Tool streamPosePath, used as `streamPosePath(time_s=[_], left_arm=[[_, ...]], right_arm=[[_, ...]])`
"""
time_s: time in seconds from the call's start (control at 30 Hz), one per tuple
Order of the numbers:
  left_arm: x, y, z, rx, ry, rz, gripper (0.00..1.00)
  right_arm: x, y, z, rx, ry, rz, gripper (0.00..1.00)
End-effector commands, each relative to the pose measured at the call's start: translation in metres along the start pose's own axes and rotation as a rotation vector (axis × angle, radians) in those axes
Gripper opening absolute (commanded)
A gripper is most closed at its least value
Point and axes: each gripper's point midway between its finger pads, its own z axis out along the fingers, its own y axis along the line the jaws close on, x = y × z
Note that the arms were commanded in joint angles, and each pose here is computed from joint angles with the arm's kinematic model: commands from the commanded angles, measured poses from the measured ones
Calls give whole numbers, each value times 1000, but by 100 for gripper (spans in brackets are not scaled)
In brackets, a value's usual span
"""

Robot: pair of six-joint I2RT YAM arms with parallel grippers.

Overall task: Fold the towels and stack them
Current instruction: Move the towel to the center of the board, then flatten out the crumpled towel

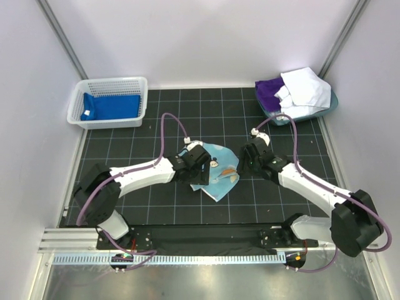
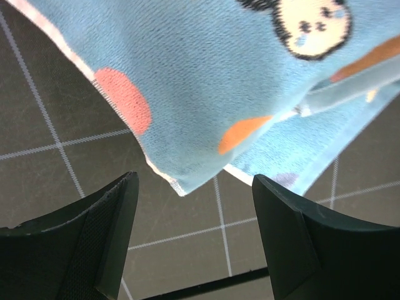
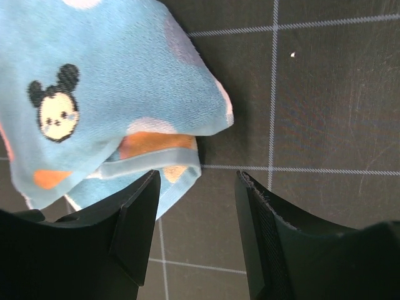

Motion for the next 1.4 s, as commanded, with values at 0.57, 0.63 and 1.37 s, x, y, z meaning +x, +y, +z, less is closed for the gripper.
streamPosePath(time_s=[0.57,0.63,1.37], left_arm=[[10,17,38,-162,-40,-30,66],[12,19,40,-174,-38,-27,62],[19,23,34,-168,-14,-38,5]], right_arm=[[-13,12,60,34,-23,21,55],[-14,13,58,30,-26,21,55],[-4,11,57,16,-5,32,54]])
